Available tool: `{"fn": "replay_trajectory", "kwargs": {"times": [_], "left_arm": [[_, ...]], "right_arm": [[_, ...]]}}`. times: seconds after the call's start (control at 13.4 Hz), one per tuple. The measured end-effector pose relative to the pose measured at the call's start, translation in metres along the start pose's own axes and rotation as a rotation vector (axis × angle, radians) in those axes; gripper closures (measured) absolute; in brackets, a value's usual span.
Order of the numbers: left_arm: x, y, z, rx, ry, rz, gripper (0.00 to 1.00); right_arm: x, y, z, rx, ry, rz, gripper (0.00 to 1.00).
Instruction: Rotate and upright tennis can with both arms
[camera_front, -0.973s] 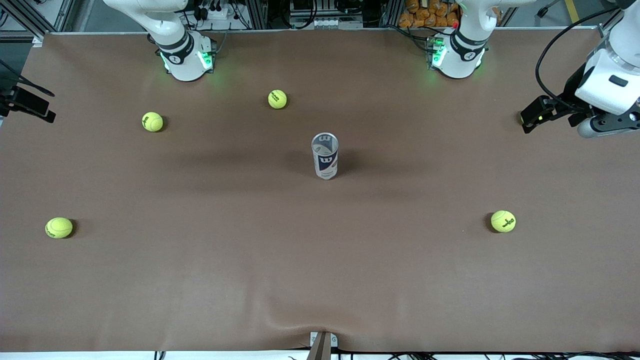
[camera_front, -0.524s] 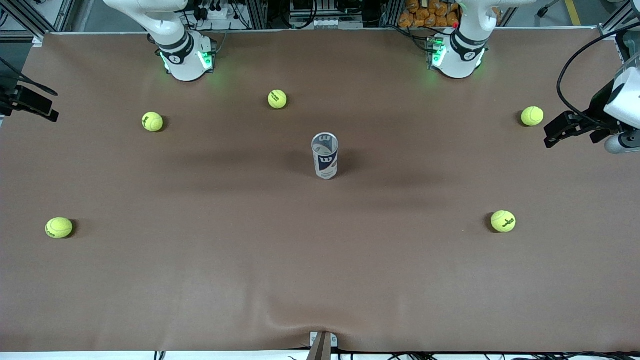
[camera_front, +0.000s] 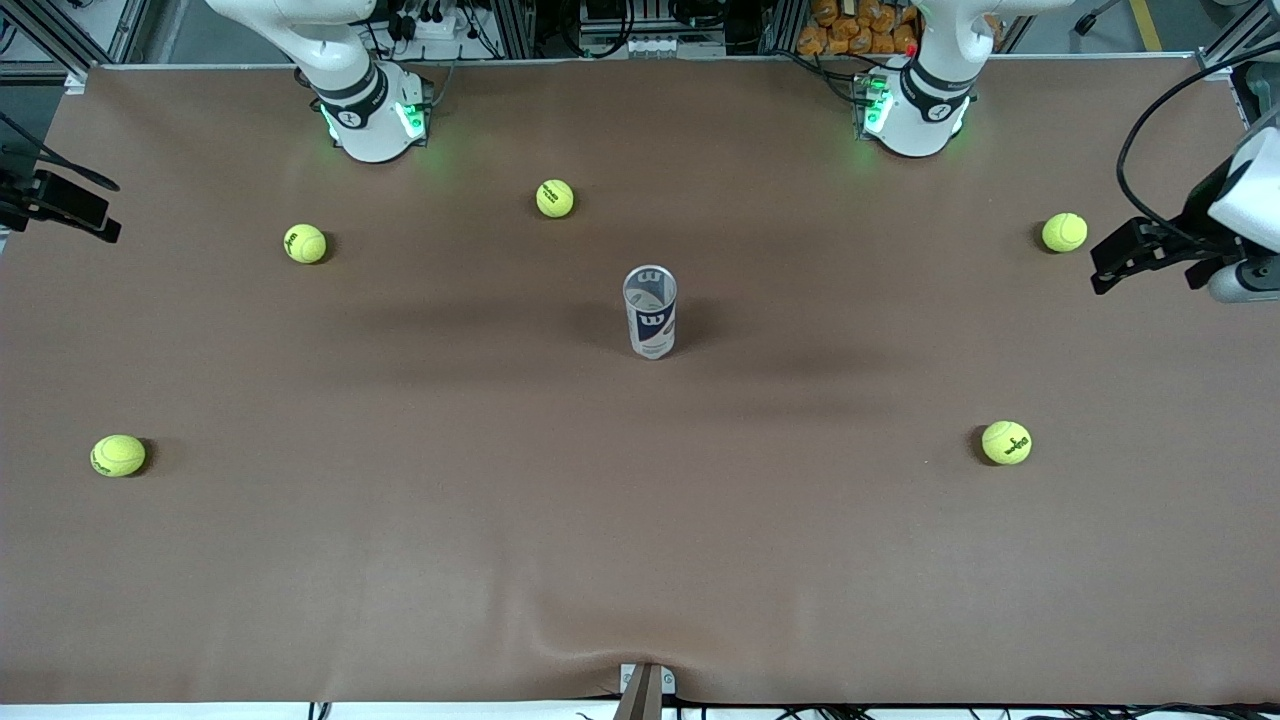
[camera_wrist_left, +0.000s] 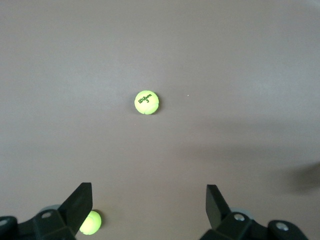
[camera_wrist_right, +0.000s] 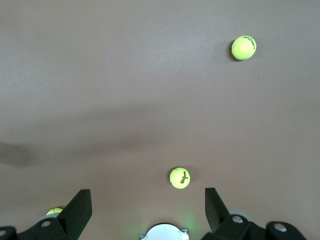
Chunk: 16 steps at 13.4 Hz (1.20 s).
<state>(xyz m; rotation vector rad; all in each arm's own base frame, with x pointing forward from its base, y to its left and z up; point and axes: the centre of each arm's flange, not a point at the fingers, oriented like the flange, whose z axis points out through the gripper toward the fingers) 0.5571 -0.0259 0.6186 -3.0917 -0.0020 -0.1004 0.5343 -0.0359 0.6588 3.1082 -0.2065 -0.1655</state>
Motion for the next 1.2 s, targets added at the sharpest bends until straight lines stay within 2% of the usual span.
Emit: {"fn": "replay_trajectory", "kwargs": {"times": [0.22,1.2], "left_arm": [[0.0007,-0.0013,-0.0005,0.0,0.002,0.035,0.0],[0.0009,0.0061,-0.0056,-0.016,0.012,0.046,0.0]], "right_arm": [[-0.0003,-0.0001,0.0008,0.0,-0.005,0.0,0.0],[-0.0002,0.0022,0.0011,0.004,-0.006,-0.01,0.0]]}}
